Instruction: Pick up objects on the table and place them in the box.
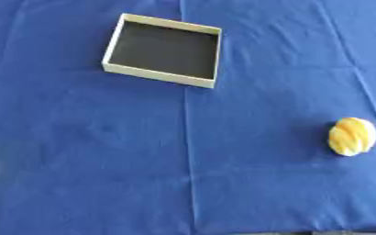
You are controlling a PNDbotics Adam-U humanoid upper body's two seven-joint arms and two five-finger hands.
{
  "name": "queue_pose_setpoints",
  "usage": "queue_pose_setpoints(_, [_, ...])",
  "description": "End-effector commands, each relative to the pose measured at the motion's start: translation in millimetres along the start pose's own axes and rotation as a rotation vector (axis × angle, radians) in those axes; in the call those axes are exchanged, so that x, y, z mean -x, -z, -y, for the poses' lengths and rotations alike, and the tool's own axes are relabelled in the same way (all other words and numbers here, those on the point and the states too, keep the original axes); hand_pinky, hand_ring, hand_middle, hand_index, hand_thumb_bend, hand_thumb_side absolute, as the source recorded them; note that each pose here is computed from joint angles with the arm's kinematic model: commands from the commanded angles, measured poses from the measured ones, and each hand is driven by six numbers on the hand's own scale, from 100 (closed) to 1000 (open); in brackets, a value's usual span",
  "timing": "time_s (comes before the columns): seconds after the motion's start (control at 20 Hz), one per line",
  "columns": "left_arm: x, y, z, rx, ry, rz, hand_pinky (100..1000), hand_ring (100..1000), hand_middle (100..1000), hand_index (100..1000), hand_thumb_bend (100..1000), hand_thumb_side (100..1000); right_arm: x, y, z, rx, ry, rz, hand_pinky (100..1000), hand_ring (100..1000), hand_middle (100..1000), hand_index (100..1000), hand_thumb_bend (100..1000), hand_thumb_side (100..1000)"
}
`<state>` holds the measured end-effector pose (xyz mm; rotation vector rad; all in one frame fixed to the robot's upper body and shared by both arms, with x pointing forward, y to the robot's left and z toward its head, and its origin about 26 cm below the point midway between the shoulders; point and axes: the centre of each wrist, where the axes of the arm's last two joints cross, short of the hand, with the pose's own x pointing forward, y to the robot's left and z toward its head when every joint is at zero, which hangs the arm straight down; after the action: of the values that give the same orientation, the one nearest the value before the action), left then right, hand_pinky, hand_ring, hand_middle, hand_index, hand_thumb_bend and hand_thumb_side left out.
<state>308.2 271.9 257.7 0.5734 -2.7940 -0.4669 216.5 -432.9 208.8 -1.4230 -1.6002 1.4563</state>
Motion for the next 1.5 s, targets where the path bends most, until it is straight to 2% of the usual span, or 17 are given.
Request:
queue_pose_setpoints(0.05, [-4, 7, -7.2, 0.009, 0.021, 0.03, 928, 762, 739, 886, 100, 575, -4, 3, 0.4, -0.053, -0.036, 0.038, 888, 922, 866, 954, 381, 100])
queue_pose_setpoints(0.25, [-4, 8, -5.6, 0.011, 0.011, 0.034, 928, 761, 738, 885, 100, 575, -15, 2, -12.3, -0.162, -0.05, 0.072, 888, 925, 870, 956, 417, 100])
queue_pose_setpoints(0.3, [-5, 8, -5.1, 0.012, 0.008, 0.035, 928, 761, 738, 885, 100, 575, -18, 2, -15.3, -0.185, -0.053, 0.079, 887, 926, 868, 958, 520, 100])
queue_pose_setpoints(0.35, [-5, 8, -4.6, 0.013, 0.005, 0.036, 928, 761, 738, 885, 100, 575, -20, 2, -17.9, -0.205, -0.054, 0.085, 887, 927, 871, 958, 429, 100])
queue_pose_setpoints(0.7, [-6, 10, -2.3, 0.021, -0.01, 0.039, 929, 761, 738, 885, 100, 575, -30, 6, -25.6, -0.275, -0.05, 0.09, 888, 930, 870, 959, 446, 100])
queue_pose_setpoints(1.25, [-6, 9, -0.7, 0.027, -0.022, 0.035, 931, 759, 736, 884, 100, 575, -28, 17, -16.6, -0.28, -0.041, 0.056, 887, 927, 868, 957, 433, 100])
queue_pose_setpoints(1.5, [-6, 9, -0.7, 0.027, -0.023, 0.034, 932, 757, 735, 884, 100, 575, -28, 15, -17.6, -0.364, -0.068, 0.025, 889, 924, 869, 955, 452, 100])
